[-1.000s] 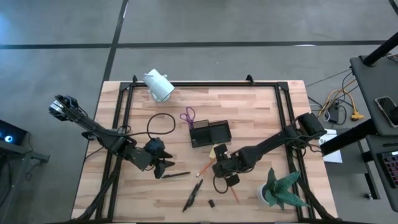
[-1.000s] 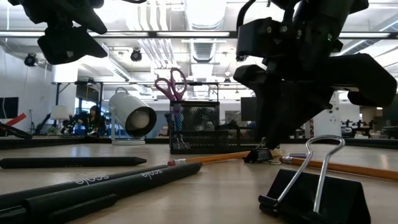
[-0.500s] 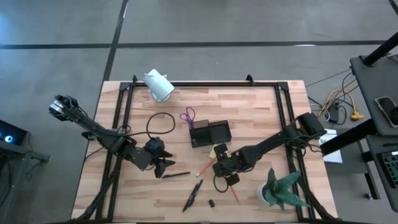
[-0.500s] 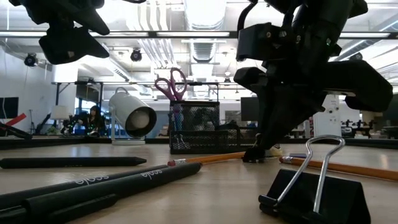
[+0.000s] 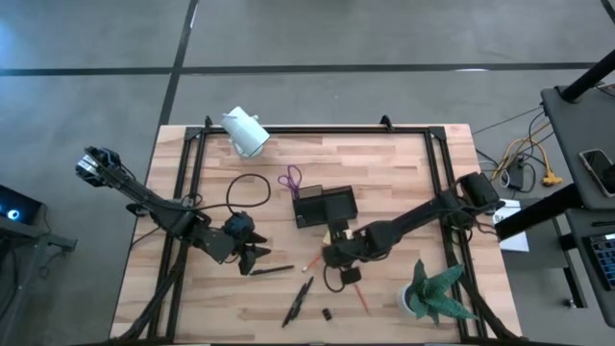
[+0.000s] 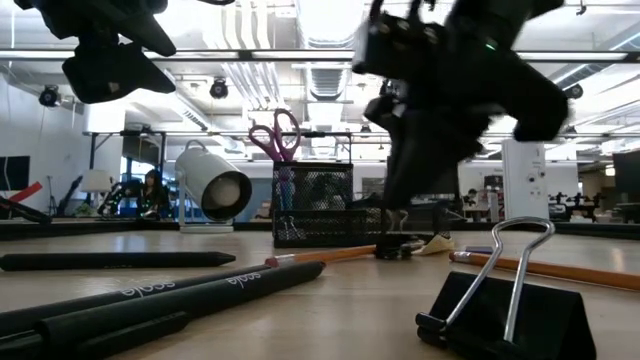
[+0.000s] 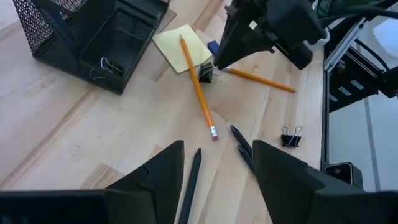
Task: Pick and place office supplies into organizer
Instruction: Put the top black binder clip into the black desk organizer
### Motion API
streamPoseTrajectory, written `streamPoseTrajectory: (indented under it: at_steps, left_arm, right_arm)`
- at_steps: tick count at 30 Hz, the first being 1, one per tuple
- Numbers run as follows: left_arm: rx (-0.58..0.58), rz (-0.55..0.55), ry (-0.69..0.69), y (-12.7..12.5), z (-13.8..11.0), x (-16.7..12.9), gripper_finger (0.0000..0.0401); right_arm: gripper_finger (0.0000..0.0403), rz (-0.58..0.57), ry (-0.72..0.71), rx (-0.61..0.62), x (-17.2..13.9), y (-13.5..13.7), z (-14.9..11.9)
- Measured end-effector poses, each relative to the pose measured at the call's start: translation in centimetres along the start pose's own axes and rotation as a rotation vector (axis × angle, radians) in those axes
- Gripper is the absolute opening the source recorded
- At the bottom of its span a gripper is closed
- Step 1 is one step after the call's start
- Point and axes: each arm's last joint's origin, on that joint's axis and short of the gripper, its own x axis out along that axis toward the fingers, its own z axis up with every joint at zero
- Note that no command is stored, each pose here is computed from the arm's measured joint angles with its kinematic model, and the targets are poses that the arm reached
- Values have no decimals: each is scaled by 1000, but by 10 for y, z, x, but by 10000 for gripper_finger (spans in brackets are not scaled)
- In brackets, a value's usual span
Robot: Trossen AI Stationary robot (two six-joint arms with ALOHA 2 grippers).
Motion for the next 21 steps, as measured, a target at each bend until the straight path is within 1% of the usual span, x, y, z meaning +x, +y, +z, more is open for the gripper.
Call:
streamPoseTrajectory:
  at_steps: [4, 8, 12, 15, 17, 21]
  left_arm:
    - [-1, 1, 0, 0, 0, 0, 173]
    - [0, 1, 0, 0, 0, 0, 173]
    - [0, 1, 0, 0, 0, 0, 173]
    - [1, 1, 0, 0, 0, 0, 173]
    - [7, 1, 0, 0, 0, 0, 173]
    - [9, 3, 1, 1, 0, 0, 173]
  right_arm:
    - [15, -11, -49, 62, -7, -11, 16]
    - [9, -22, -89, 78, -14, -21, 29]
    - [9, -28, -16, 45, -15, -24, 23]
    - [9, -22, 53, 10, -12, -16, 11]
    - [11, -11, 73, -6, -10, -7, 4]
    - [39, 17, 73, -13, -12, 11, 1]
